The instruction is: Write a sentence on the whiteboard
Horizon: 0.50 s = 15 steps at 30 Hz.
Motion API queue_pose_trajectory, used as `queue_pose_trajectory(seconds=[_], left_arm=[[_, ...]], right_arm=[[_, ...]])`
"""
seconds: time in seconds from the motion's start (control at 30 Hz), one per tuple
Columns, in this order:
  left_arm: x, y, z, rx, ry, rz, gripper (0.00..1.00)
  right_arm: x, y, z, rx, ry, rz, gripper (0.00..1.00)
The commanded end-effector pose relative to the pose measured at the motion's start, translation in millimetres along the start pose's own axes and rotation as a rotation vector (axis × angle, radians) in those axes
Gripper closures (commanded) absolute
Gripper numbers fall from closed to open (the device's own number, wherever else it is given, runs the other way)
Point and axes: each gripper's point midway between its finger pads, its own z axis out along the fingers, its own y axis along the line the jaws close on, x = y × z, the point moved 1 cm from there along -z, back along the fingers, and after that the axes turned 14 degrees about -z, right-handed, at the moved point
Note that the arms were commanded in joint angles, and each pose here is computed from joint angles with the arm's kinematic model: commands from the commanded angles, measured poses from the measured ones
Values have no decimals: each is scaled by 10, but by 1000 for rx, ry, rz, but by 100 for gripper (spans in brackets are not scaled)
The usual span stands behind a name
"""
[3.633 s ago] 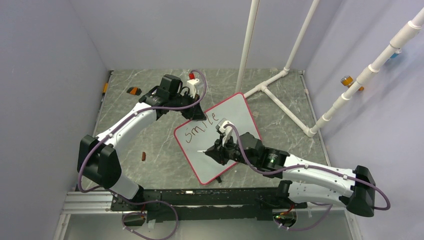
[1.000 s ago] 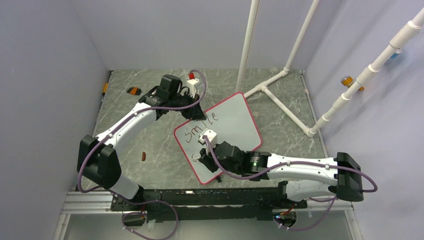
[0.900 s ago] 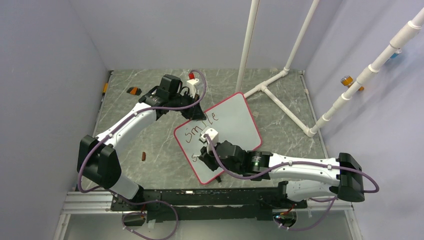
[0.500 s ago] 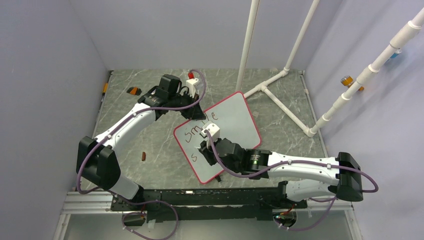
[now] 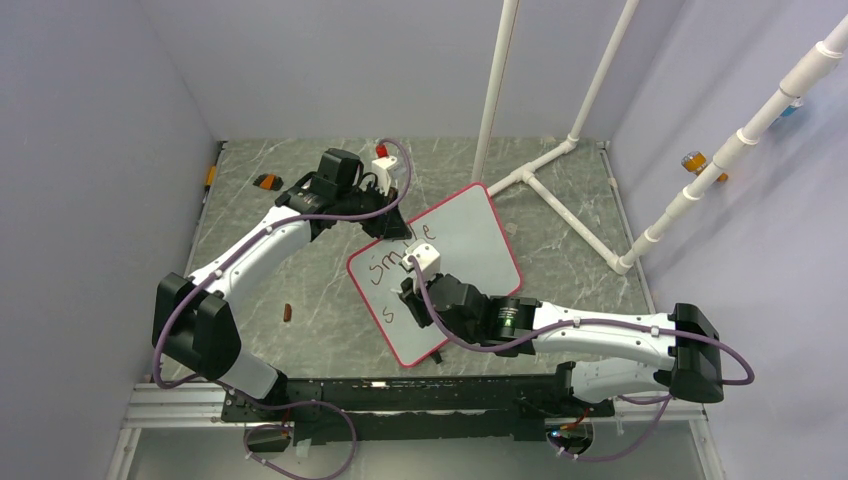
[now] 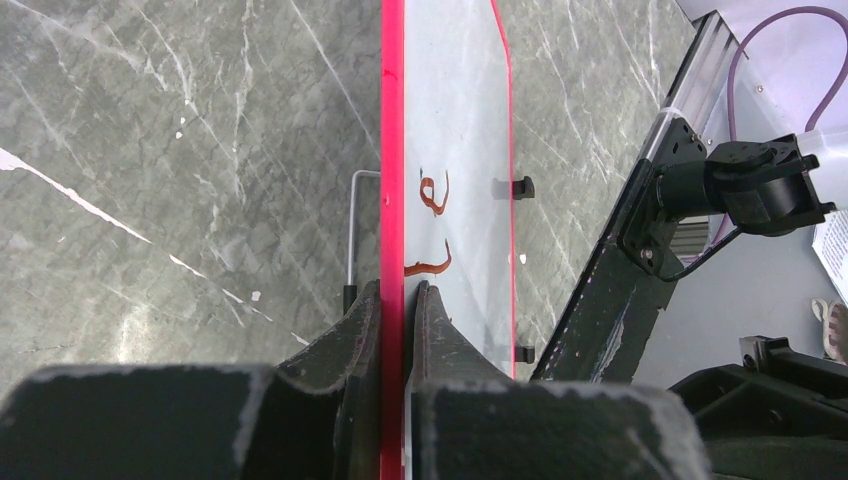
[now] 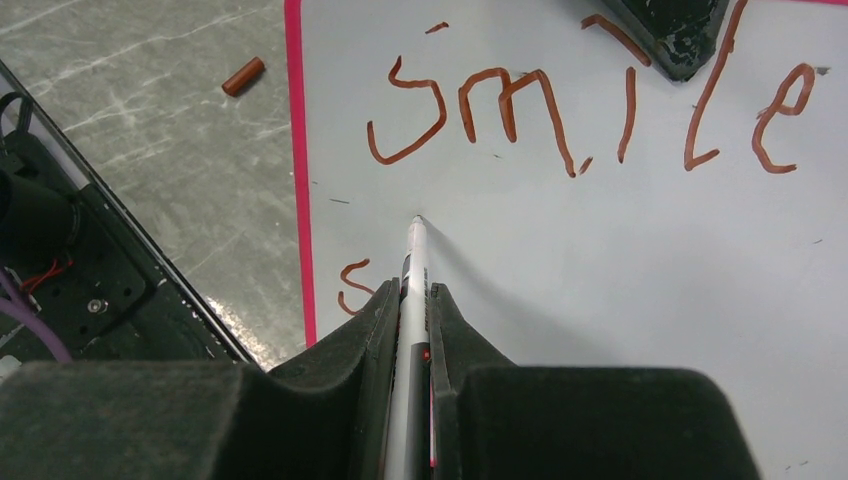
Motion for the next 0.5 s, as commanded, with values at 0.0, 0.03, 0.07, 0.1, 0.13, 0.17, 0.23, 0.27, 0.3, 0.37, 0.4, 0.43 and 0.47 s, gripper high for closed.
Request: queue_pose_trajectory(seconds=[0.0, 0.03, 0.07, 0.1, 0.13, 0.17, 0.23, 0.27, 0.3, 0.37, 0.4, 0.43, 0.47], left_arm=[[-289, 127, -136, -101, -123, 118, 100], [-291, 124, -136, -100, -124, 119, 100], [-290, 126, -136, -102, -123, 118, 100], [-294, 123, -141, -101, -125, 118, 100], [-290, 127, -137, -101, -123, 117, 100], [-297, 123, -143, -101, -126, 117, 100], [-297, 121, -140, -101, -125, 117, 100], [-298, 116, -143, -100, -126, 117, 100], [-296, 120, -145, -101, -126, 117, 100], [-297, 120, -147, -102, -127, 117, 100], [-301, 116, -147, -100, -128, 117, 100], [-306, 114, -147, -99, -129, 116, 100], [-304, 112, -144, -98, -128, 117, 100]], right_arm=[[16, -22, -35, 4, -1, 29, 100], [45, -15, -47, 0, 5, 31, 100], [72, -15, -56, -1, 11, 33, 100], [100, -15, -68, -4, 17, 35, 100], [136, -16, -78, -6, 28, 35, 100], [161, -9, -90, -9, 34, 36, 100], [227, -1, -115, -18, 52, 38, 100], [257, 6, -129, -27, 60, 39, 100], [280, 20, -146, -37, 64, 41, 100], [334, 52, -170, -59, 77, 43, 100], [350, 64, -181, -68, 81, 43, 100], [368, 80, -187, -77, 85, 44, 100], [380, 86, -188, -81, 89, 45, 100]])
